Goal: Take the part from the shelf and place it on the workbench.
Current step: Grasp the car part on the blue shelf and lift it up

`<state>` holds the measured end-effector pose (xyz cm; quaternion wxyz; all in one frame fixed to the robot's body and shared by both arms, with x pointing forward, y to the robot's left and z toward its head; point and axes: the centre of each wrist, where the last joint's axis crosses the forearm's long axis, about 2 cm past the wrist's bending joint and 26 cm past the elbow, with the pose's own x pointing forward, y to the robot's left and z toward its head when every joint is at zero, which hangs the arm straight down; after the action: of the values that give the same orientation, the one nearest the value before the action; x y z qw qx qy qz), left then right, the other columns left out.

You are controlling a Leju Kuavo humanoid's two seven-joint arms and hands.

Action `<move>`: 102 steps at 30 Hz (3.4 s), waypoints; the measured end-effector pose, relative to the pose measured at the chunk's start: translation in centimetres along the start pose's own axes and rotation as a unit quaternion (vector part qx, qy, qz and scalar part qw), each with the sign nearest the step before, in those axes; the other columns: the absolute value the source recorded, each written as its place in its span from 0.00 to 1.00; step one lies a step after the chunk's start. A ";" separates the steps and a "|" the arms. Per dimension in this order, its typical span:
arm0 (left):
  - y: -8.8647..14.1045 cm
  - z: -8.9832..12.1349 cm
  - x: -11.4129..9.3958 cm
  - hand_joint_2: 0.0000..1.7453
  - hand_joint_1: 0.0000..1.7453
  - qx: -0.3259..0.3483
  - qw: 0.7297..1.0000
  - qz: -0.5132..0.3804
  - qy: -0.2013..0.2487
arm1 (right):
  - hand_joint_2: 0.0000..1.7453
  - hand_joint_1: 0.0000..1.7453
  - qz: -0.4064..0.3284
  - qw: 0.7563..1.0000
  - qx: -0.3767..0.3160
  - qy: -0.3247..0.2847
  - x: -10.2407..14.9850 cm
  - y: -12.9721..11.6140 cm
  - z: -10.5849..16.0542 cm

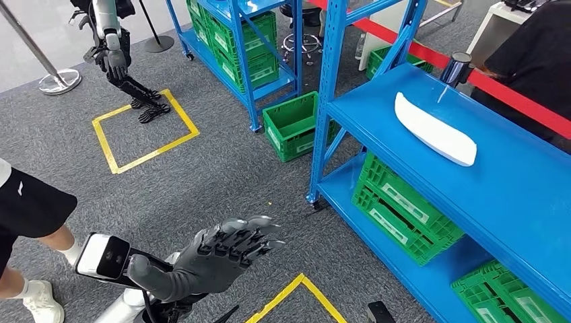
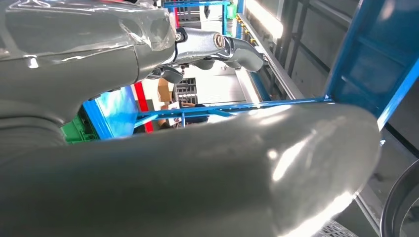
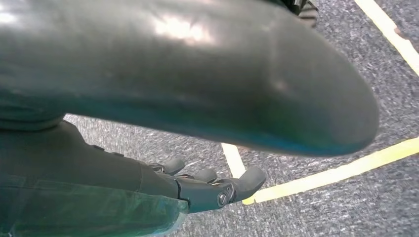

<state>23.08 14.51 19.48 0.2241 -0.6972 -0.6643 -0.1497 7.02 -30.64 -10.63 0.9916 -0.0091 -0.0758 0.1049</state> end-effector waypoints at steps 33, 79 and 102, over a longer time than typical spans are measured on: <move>0.0 0.3 0.1 0.00 0.00 -0.003 1.000 0.000 0.008 | 0.00 0.00 -0.020 1.000 -0.002 -0.009 0.3 0.2 0.0; 0.3 0.1 -0.3 0.00 0.00 0.018 1.000 0.011 0.002 | 0.00 0.00 -0.046 0.999 -0.009 0.003 -1.4 0.4 0.0; 0.1 -0.1 -0.1 0.00 0.00 0.017 1.000 0.002 -0.026 | 0.00 0.00 -0.025 0.999 -0.019 0.006 -1.6 -0.1 0.0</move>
<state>23.20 14.34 19.52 0.2195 -0.6984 -0.6706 -0.1197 5.55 -31.10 -10.87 0.9940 -0.0265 -0.0716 0.0783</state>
